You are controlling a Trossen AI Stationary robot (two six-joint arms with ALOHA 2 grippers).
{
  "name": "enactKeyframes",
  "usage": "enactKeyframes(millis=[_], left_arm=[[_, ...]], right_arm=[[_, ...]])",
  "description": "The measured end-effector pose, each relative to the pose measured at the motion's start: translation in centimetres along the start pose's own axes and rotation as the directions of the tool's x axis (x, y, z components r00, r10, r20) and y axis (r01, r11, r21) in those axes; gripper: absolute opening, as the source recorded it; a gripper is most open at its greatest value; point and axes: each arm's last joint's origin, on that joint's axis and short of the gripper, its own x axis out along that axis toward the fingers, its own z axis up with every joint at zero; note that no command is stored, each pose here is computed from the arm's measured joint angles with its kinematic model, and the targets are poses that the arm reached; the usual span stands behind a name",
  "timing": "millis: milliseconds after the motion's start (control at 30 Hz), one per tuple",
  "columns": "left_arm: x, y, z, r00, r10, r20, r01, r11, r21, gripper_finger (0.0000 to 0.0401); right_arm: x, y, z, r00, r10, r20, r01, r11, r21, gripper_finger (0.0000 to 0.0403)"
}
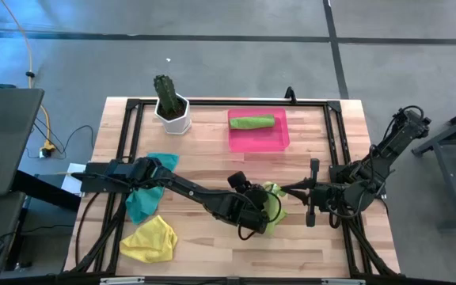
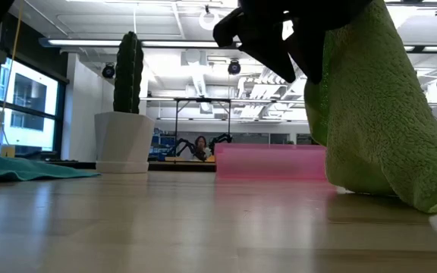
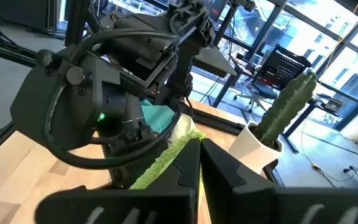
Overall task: Roll microfiber towels into tight, uniform cylinder then place into a basket
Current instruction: Roll the light green microfiber cloth
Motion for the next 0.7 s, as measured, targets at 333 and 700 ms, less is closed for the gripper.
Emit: enactKeyframes(millis=[333,700], left_arm=[[1.0,-0.7,-1.3,0.998,0.002,-0.059,0.007,0.990,0.139,0.0017],[-5.6,0.9,-2.3,0.984,0.097,-0.149,-0.036,0.931,0.364,0.0004]], right_arm=[[0.0,0.1,-0.4,1.000,0.008,-0.029,-0.008,1.000,0.001,0.0000],[-0.1,0.3,-1.7,0.991,0.050,-0.126,-0.045,0.998,0.047,0.0000]])
